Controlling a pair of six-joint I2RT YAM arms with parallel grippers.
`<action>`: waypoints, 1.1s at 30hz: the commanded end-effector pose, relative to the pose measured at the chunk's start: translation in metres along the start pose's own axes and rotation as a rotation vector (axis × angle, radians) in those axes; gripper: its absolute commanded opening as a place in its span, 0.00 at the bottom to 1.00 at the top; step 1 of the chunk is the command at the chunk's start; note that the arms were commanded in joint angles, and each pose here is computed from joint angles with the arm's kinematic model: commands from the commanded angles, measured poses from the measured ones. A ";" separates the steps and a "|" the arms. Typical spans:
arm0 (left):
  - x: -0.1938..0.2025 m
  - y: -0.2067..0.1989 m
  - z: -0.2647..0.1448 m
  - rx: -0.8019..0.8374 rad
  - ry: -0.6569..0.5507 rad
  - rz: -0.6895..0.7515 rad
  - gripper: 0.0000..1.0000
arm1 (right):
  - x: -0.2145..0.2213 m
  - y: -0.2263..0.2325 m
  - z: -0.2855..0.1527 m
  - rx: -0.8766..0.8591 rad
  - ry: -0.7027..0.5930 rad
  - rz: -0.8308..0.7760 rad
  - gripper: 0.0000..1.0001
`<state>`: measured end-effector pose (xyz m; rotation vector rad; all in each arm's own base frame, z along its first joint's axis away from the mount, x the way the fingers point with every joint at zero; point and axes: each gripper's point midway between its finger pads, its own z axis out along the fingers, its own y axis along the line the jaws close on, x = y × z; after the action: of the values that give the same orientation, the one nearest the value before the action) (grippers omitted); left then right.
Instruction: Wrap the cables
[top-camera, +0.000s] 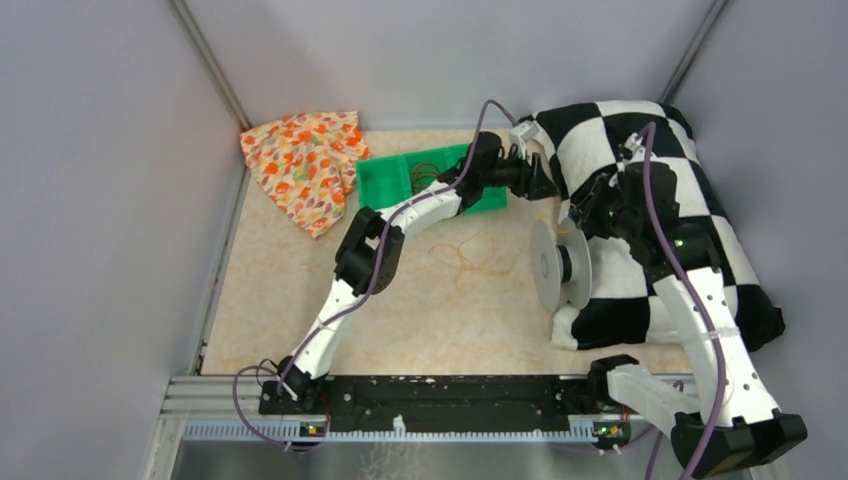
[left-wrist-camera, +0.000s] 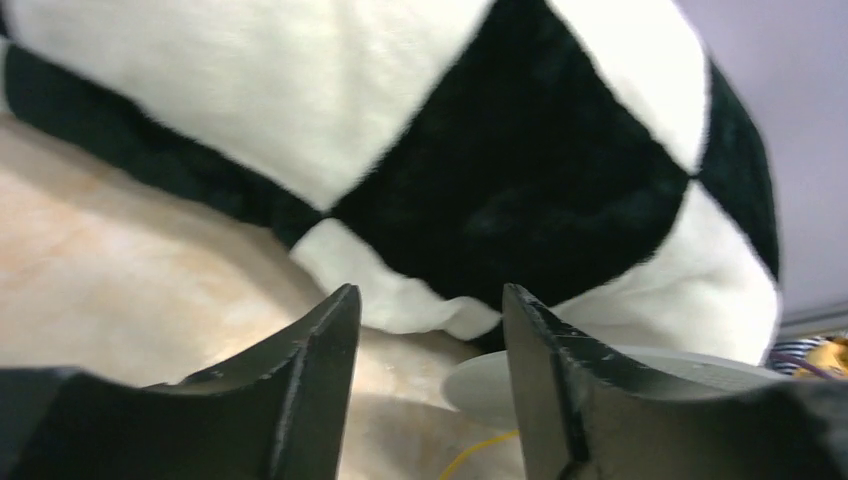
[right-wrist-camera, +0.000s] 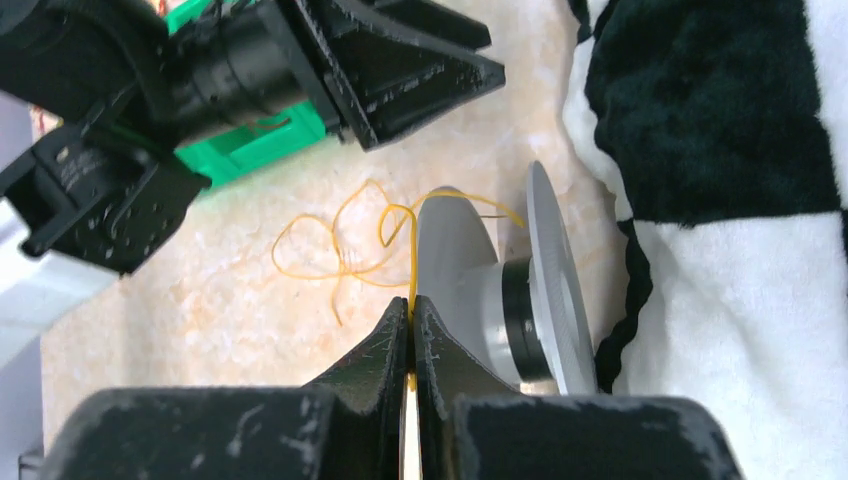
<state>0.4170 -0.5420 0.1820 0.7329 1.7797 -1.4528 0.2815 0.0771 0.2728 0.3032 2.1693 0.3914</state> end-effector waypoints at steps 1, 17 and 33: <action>-0.059 -0.023 -0.023 -0.037 -0.096 0.112 0.66 | 0.024 0.000 -0.012 -0.036 0.091 -0.058 0.00; -0.106 -0.076 -0.089 -0.152 -0.153 0.121 0.79 | 0.031 -0.036 -0.034 0.137 0.116 -0.125 0.00; -0.022 -0.082 -0.115 -0.274 -0.006 0.108 0.79 | 0.023 -0.055 -0.030 0.229 0.109 -0.234 0.00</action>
<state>0.3423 -0.4598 0.2337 0.6820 1.9200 -1.1495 0.2320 0.0354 0.2383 0.1930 2.3796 0.0765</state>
